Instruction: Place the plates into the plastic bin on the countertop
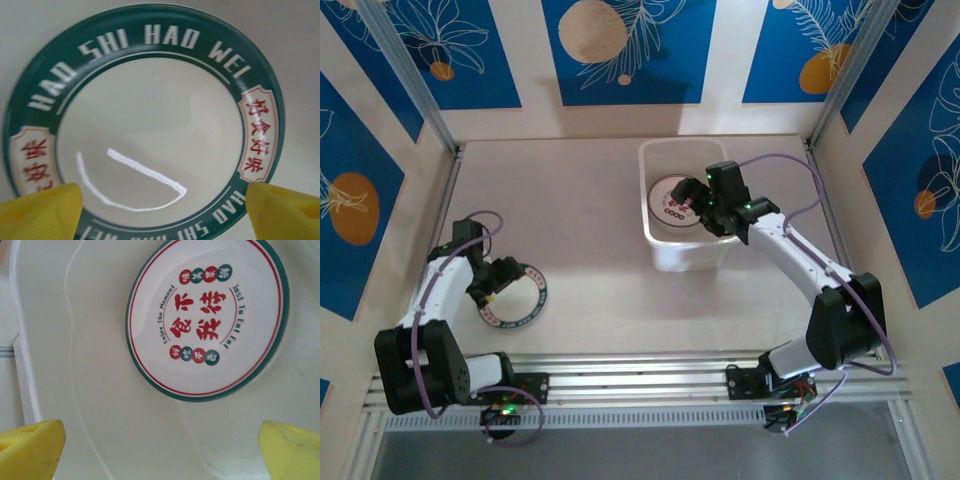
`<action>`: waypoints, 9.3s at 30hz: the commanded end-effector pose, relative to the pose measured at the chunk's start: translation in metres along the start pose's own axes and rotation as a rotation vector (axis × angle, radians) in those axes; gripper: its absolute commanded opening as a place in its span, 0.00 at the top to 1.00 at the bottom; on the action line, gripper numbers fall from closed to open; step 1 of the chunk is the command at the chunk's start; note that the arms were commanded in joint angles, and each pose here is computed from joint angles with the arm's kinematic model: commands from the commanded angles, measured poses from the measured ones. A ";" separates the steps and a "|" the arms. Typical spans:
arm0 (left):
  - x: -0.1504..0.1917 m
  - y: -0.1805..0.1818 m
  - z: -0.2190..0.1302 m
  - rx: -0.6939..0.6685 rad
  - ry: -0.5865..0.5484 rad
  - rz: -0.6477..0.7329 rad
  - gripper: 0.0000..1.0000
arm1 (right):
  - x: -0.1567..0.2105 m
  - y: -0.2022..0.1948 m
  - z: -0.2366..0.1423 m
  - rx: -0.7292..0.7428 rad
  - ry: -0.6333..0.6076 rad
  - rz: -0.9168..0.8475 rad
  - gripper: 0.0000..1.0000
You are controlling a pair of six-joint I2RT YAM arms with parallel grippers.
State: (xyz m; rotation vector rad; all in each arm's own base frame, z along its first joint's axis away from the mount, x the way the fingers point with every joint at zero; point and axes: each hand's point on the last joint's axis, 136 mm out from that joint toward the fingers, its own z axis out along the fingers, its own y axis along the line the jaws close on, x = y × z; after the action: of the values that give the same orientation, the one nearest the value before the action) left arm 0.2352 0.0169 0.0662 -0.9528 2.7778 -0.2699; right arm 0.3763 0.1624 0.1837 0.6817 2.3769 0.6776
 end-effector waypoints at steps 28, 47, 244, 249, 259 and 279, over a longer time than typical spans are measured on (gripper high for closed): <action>0.005 -0.113 0.071 0.234 0.190 0.246 0.48 | 0.001 -0.005 -0.009 -0.065 -0.021 0.030 0.01; -0.031 -0.051 -0.001 0.169 -0.054 0.118 0.33 | 0.011 0.011 -0.020 -0.108 0.005 -0.026 0.02; -0.035 -0.140 -0.107 0.532 -0.498 0.434 0.16 | -0.029 0.029 -0.089 0.002 -0.351 -0.272 0.01; -0.082 -0.100 -0.082 0.262 -0.745 0.398 0.10 | -0.044 -0.031 -0.101 0.170 -0.551 -0.501 0.01; -0.124 -0.082 -0.022 0.025 -0.900 0.498 0.08 | -0.069 -0.164 -0.051 0.236 -0.602 -0.343 0.01; -0.112 -0.112 0.006 0.206 -1.045 0.665 0.09 | -0.074 -0.173 -0.040 0.202 -0.617 -0.392 0.01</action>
State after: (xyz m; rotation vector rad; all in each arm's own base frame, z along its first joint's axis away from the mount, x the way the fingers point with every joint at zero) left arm 0.3839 0.0082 0.0868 -0.0637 1.9499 0.0828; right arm 0.3668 -0.0123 0.1729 0.4111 1.7751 0.1360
